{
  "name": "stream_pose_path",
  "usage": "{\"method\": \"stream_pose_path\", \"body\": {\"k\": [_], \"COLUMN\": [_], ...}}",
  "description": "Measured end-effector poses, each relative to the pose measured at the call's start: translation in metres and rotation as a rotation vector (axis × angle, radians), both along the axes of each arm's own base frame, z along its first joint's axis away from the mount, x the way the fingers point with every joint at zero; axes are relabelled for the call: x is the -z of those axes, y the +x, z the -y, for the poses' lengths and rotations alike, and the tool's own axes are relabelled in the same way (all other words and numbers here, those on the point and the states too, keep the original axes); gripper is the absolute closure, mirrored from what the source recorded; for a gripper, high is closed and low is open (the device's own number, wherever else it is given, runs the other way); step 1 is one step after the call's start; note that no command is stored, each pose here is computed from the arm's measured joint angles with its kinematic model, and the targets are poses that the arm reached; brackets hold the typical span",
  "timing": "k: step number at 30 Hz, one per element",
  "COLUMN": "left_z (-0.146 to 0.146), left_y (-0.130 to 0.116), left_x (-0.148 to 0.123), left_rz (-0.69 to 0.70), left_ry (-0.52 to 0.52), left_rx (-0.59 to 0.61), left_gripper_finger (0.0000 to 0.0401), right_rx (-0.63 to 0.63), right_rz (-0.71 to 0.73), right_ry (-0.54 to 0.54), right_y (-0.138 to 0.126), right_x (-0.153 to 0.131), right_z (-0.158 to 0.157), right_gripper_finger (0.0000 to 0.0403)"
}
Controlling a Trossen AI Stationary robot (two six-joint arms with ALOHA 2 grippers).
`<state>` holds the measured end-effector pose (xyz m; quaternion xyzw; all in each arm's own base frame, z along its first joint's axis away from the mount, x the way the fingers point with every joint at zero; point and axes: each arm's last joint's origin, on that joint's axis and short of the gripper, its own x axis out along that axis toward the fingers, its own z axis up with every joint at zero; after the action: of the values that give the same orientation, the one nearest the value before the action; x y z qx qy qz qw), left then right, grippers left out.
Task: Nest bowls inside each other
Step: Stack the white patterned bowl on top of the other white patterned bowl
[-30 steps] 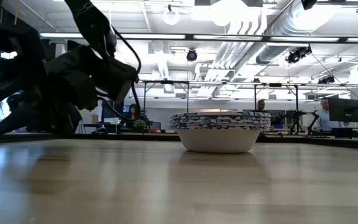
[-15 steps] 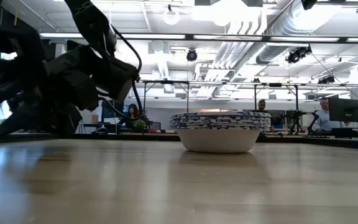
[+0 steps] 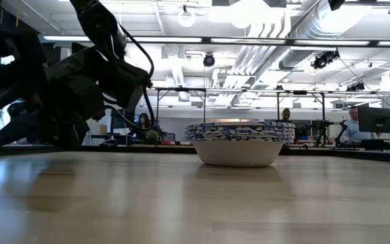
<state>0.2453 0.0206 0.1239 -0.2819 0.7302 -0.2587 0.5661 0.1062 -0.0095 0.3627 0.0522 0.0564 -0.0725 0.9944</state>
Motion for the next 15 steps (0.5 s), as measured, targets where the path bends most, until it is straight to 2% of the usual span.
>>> {"method": "stream_pose_path", "body": {"k": [15], "left_z": [0.0000], "left_y": [0.0001], "left_x": [0.0000], "left_rz": [0.006], "left_ry": [-0.004], "left_rx": [0.004], "left_gripper_finger": [0.0378], "right_rx": [0.000], "right_rz": [0.000], "right_ry": [0.003], "right_y": [0.0000], "right_x": [0.0000], "right_z": [0.0000], "right_gripper_finger": [0.0281]}}
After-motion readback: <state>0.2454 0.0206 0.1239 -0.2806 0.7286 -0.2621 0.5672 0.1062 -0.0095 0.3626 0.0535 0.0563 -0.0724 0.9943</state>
